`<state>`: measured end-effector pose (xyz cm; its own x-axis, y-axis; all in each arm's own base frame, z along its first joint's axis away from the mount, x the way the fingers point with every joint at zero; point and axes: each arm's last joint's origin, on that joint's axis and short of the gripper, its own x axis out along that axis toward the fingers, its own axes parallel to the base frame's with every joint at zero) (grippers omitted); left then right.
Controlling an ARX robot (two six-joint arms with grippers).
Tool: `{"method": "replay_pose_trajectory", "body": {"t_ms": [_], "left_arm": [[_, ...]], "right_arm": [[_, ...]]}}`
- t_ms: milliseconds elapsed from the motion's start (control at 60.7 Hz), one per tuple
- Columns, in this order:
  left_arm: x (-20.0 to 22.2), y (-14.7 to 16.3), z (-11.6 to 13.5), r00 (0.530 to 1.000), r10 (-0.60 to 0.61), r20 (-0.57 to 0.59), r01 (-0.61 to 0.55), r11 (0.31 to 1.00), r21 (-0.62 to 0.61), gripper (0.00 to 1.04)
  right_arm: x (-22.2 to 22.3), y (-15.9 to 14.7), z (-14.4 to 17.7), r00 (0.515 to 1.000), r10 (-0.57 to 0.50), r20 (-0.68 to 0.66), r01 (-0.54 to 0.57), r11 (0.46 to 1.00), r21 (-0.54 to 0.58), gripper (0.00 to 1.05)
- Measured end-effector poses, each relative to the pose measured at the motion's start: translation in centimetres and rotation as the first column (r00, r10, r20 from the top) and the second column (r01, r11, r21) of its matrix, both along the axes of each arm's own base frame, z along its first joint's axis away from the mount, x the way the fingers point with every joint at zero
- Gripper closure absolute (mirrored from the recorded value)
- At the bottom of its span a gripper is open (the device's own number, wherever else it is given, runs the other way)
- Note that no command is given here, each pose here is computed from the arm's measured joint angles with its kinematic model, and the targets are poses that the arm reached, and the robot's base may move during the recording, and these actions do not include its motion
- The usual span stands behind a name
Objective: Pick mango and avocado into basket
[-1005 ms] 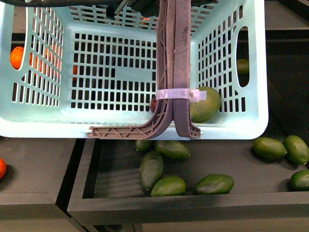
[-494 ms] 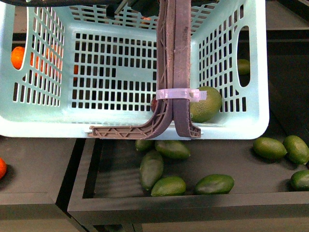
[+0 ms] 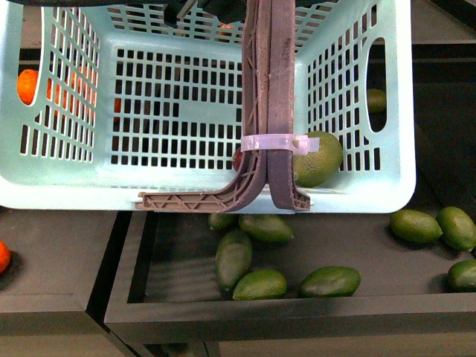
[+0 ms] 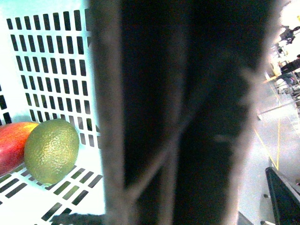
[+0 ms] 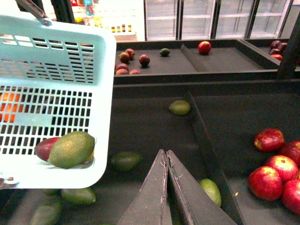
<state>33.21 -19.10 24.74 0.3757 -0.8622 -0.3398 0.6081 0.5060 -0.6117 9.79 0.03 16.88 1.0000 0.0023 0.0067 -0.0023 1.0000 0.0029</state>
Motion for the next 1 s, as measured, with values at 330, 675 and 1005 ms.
{"method": "replay_pose_trajectory", "body": {"t_ms": [330,675,1005], "left_arm": [[0.00,0.00,0.00,1.000,-0.001,0.002,0.001,1.000,0.001,0.94],[-0.27,-0.42,0.01,1.000,-0.025,-0.001,0.025,1.000,-0.004,0.94],[-0.12,-0.22,-0.01,1.000,-0.006,-0.001,0.006,1.000,0.000,0.94]], "right_arm": [[-0.08,0.00,0.03,1.000,-0.001,0.006,0.001,1.000,0.000,0.78],[-0.09,-0.01,0.02,1.000,-0.003,0.005,0.003,1.000,0.000,0.07],[-0.09,-0.01,0.02,1.000,-0.002,0.005,0.002,1.000,0.000,0.09]]}}
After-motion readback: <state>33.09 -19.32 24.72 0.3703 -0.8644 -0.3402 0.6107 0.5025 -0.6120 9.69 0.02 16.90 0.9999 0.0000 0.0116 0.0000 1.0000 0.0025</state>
